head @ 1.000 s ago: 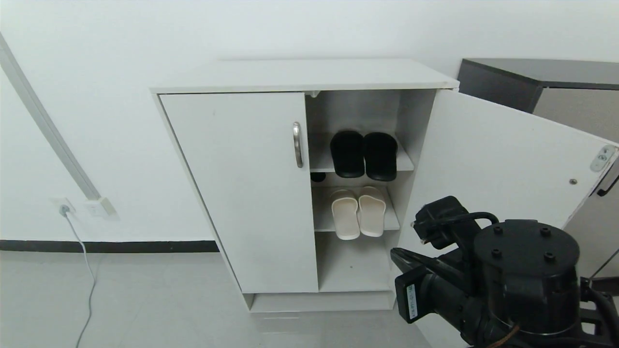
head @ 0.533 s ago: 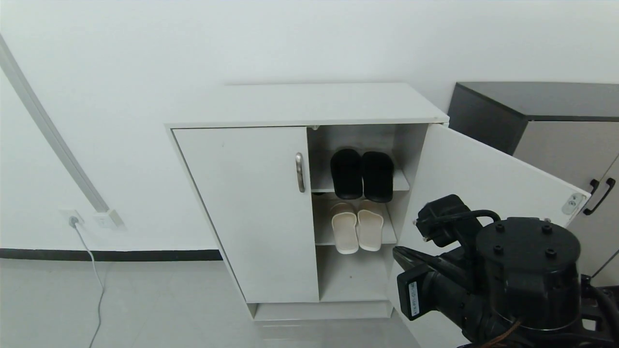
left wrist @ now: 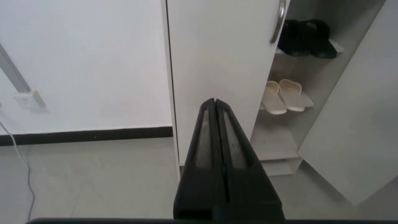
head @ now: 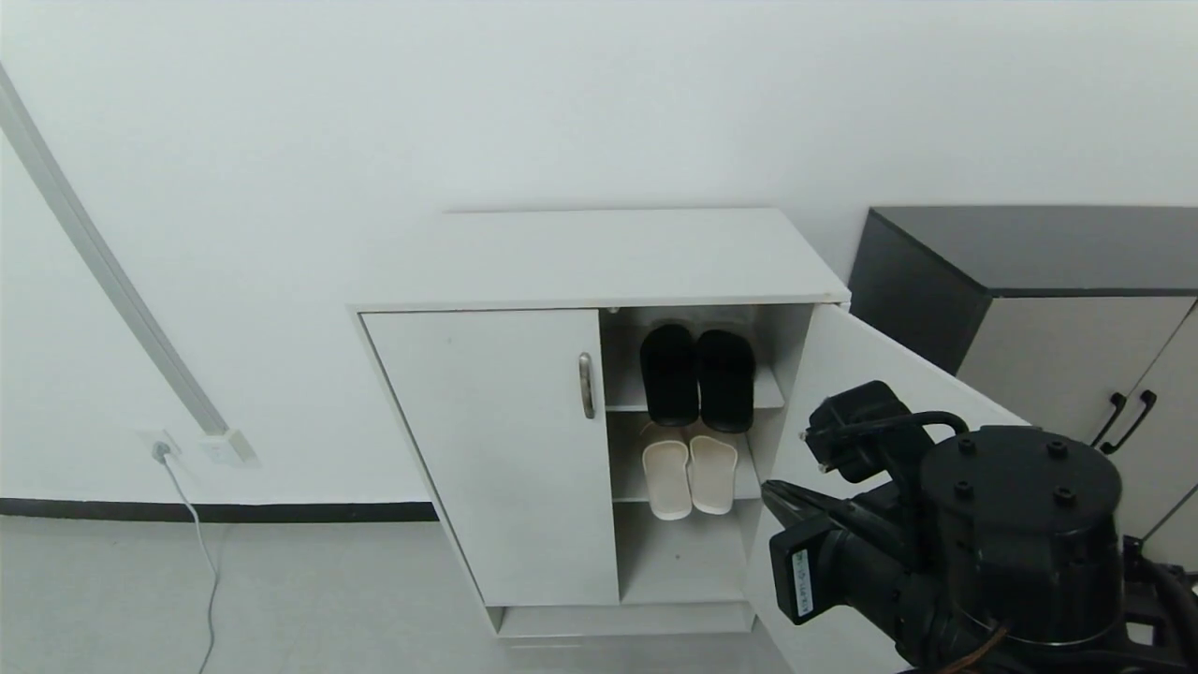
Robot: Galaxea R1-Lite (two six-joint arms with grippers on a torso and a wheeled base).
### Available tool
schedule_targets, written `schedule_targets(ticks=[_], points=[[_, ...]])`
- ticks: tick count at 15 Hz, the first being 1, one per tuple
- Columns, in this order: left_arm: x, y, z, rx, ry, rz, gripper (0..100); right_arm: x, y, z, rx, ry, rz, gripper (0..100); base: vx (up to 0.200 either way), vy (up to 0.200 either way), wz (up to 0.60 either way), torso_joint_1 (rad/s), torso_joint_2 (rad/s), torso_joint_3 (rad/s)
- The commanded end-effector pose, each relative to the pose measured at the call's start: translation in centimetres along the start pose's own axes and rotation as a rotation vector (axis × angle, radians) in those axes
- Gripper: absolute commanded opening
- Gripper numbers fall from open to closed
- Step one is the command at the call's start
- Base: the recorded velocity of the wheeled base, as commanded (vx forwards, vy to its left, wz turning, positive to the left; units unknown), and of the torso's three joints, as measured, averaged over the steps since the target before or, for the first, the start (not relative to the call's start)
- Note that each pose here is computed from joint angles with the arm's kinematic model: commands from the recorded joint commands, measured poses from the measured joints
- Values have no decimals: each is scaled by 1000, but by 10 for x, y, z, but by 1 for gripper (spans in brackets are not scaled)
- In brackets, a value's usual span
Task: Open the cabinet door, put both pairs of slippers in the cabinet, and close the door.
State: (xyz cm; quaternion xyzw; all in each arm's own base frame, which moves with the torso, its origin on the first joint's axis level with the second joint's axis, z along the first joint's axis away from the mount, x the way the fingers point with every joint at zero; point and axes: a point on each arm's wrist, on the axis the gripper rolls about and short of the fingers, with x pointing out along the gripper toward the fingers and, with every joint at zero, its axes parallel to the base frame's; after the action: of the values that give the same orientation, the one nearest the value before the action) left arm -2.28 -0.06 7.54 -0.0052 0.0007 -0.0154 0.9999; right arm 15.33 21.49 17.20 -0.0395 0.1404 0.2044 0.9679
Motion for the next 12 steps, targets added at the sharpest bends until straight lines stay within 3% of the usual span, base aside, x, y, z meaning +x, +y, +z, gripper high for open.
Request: schedule_targets(ticks=[1, 12], points=[[0, 0, 0, 0, -1, -1, 0, 0, 0, 0, 0, -1, 1, 0, 0, 0, 0, 207, -505, -300], [0, 0, 0, 0, 0, 0, 0, 0, 0, -3, -5, 8, -1, 0, 0, 0, 0, 241, -563, -327]])
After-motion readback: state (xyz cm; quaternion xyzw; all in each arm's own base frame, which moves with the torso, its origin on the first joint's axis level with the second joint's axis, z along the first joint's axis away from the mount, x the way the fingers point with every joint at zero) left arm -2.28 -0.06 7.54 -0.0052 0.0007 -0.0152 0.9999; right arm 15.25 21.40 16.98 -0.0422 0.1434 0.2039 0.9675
